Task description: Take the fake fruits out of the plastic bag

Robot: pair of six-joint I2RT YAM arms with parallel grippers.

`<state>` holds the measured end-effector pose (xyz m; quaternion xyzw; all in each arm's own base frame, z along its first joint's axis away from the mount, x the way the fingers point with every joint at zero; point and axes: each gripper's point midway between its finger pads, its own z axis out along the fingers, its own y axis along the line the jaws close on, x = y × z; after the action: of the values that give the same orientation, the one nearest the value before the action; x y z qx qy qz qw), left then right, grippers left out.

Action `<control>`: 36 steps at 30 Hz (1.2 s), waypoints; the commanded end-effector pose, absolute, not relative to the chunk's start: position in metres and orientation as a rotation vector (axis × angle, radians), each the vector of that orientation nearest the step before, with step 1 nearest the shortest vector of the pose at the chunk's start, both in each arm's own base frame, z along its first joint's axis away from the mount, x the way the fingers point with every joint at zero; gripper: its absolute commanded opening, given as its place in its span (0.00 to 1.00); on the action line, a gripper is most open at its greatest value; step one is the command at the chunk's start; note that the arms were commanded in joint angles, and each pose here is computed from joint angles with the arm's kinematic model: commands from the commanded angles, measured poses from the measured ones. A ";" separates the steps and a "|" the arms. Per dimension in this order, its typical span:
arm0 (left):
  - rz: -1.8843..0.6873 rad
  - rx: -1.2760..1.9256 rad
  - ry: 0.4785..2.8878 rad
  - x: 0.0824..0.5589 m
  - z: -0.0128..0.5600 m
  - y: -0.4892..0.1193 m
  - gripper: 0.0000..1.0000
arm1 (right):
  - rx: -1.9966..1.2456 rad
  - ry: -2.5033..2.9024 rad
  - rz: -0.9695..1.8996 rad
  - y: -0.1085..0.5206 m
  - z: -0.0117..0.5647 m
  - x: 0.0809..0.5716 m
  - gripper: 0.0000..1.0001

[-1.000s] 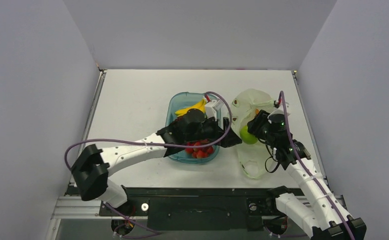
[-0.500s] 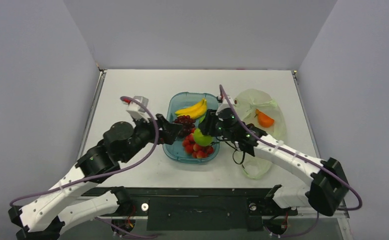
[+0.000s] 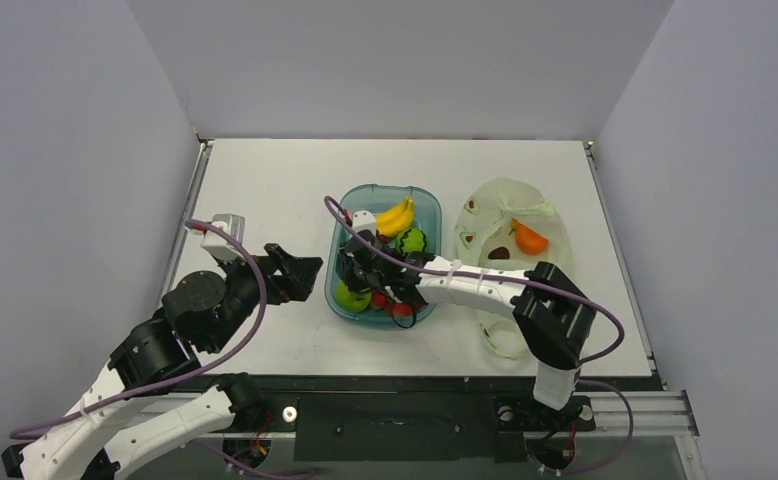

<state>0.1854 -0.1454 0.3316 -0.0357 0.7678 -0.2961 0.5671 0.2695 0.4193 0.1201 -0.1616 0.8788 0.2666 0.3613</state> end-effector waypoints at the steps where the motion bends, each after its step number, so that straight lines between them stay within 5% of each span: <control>1: -0.668 -0.108 1.817 0.188 0.326 -0.142 0.91 | -0.418 2.234 0.558 0.409 0.119 0.280 0.04; 13: -0.758 -0.009 1.880 0.201 0.308 -0.194 0.92 | -0.354 2.133 0.543 0.363 0.185 0.282 0.14; 21: -0.893 0.112 2.003 0.208 0.271 -0.260 0.93 | -0.109 2.058 0.485 0.256 0.219 0.299 0.21; 36: -1.209 0.373 2.165 0.198 0.215 -0.425 0.88 | 0.247 2.074 0.133 0.084 0.170 0.270 0.30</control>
<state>0.2073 -0.3632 0.1711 0.1113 0.8705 -0.3640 0.3120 0.2750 0.1218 0.1889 0.0615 0.8514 0.1022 0.5108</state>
